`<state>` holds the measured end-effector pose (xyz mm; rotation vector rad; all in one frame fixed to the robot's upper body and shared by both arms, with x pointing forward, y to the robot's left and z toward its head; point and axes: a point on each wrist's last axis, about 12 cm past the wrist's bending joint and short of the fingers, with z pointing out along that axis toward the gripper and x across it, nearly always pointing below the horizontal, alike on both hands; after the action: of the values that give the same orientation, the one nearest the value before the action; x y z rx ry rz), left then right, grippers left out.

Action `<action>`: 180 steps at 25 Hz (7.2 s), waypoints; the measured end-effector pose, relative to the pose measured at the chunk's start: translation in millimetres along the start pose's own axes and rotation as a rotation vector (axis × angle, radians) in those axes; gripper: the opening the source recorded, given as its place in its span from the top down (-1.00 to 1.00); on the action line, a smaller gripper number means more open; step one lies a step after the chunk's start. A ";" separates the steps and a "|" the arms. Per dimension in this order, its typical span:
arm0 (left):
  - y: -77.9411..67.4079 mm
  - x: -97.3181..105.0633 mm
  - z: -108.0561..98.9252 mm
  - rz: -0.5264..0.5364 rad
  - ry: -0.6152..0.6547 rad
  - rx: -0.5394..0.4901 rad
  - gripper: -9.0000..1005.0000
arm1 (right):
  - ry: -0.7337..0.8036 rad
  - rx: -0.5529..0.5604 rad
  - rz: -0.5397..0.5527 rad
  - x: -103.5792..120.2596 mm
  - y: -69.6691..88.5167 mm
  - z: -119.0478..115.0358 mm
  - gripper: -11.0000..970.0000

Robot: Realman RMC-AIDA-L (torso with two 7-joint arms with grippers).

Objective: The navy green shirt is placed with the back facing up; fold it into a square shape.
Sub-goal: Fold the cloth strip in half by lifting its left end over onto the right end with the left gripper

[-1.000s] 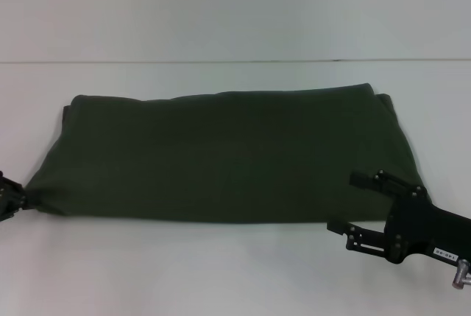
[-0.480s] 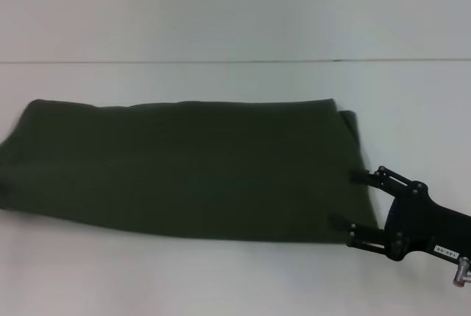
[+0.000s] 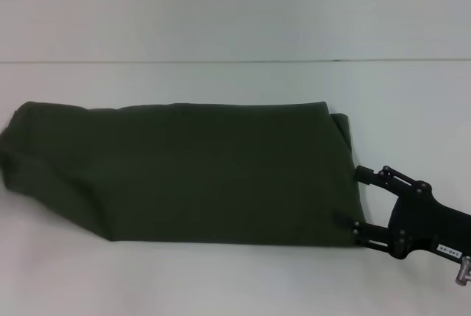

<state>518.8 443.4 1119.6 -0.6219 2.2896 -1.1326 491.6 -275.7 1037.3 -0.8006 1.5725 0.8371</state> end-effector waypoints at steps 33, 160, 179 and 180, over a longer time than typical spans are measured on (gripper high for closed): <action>-226.4 131.8 246.6 0.353 0.457 0.613 0.95 | 0.059 0.096 0.090 20.8 4.8 -19.7 -0.89; -159.7 153.3 245.7 0.297 0.282 0.590 0.93 | 0.074 0.522 -0.043 -23.1 -85.5 15.3 -0.89; -161.2 157.5 245.8 0.320 0.311 0.596 0.90 | 0.024 0.534 0.019 -29.6 -88.9 22.9 -0.89; -161.6 158.0 245.5 0.323 0.312 0.601 0.90 | 0.022 0.533 0.025 -30.0 -89.0 23.4 -0.89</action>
<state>577.5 116.6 1085.8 0.1583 2.0146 -1.7239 583.4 -300.1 1055.8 -0.4045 1.7193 0.3914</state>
